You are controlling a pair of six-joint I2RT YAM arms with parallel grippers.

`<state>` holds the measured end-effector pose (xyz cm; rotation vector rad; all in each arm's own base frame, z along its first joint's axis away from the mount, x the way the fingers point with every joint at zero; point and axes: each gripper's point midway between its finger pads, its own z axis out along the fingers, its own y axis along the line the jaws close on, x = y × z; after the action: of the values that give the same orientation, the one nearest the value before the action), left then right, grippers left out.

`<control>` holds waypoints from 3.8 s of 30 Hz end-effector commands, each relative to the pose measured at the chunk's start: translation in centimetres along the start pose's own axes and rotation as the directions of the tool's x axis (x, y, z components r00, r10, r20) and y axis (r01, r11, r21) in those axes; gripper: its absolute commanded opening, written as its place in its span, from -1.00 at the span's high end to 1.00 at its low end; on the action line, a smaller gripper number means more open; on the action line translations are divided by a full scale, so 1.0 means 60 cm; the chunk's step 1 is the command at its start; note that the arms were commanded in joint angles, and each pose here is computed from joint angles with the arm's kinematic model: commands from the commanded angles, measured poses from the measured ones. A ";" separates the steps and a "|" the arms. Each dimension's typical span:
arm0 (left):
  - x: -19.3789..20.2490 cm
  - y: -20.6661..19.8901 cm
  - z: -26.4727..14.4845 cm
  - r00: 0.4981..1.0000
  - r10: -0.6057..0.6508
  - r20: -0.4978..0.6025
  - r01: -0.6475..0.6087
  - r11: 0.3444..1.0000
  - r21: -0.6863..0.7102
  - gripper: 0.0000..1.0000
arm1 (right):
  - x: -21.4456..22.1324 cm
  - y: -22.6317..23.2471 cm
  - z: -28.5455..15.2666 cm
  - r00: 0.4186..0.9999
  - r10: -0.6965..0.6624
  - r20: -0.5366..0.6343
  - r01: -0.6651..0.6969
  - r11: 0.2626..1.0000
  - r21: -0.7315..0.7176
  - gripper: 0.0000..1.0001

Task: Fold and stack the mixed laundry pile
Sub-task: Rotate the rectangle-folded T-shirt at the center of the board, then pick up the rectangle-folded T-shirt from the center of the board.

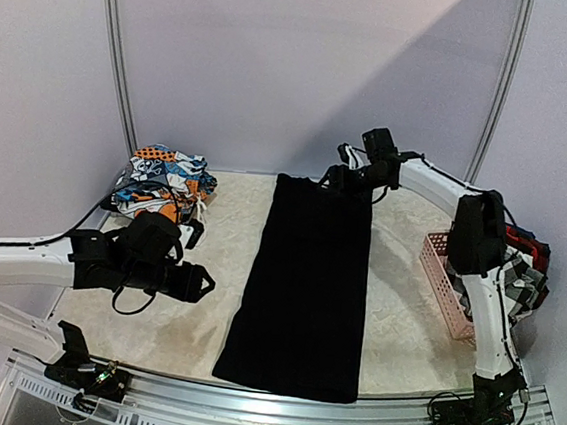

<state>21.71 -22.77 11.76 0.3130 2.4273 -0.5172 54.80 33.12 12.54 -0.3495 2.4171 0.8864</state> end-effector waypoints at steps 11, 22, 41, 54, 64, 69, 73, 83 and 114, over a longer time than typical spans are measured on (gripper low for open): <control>0.122 -0.021 0.015 0.983 0.031 -0.181 -0.008 0.992 0.126 -0.03 | 0.324 0.149 -0.191 1.000 0.030 0.003 -0.030 0.965 0.262 -0.47; 0.183 -0.041 0.027 0.960 0.072 -0.271 -0.029 0.987 0.161 0.01 | 0.547 0.119 -0.298 0.966 0.213 -0.149 -0.172 0.953 0.248 -0.41; 0.257 -0.048 0.006 0.921 0.067 -0.385 0.008 0.982 0.190 0.07 | 0.731 0.147 -0.315 0.879 0.376 -0.294 -0.380 0.924 0.047 -0.16; 0.266 -0.058 0.019 0.917 0.075 -0.393 0.012 0.977 0.214 0.09 | 0.766 0.153 -0.276 0.859 0.359 -0.365 -0.357 0.931 0.076 0.24; 0.269 -0.064 0.026 0.918 0.070 -0.391 0.023 0.973 0.228 0.06 | 0.781 0.148 -0.271 0.849 0.338 -0.407 -0.321 0.941 0.110 0.93; 0.267 -0.065 0.032 0.921 0.067 -0.385 0.023 0.974 0.224 0.05 | 0.783 0.135 -0.280 0.853 0.337 -0.398 -0.308 0.941 0.137 1.00; 0.267 -0.069 0.038 0.921 0.063 -0.384 0.027 0.974 0.225 0.06 | 0.780 0.133 -0.283 0.859 0.335 -0.387 -0.308 0.942 0.133 1.00; 0.288 -0.088 0.035 0.896 0.085 -0.436 0.028 0.969 0.245 0.13 | 0.787 0.121 -0.282 0.861 0.336 -0.383 -0.300 0.942 0.152 1.00; 0.248 -0.163 0.008 0.923 0.118 -0.367 0.016 0.940 0.341 1.00 | 0.706 0.137 -0.344 0.926 0.247 -0.286 -0.194 0.960 0.202 1.00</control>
<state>6.65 -30.02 3.54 0.6801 2.7300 -0.9538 7.76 24.13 5.46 -0.1311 2.8710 0.8524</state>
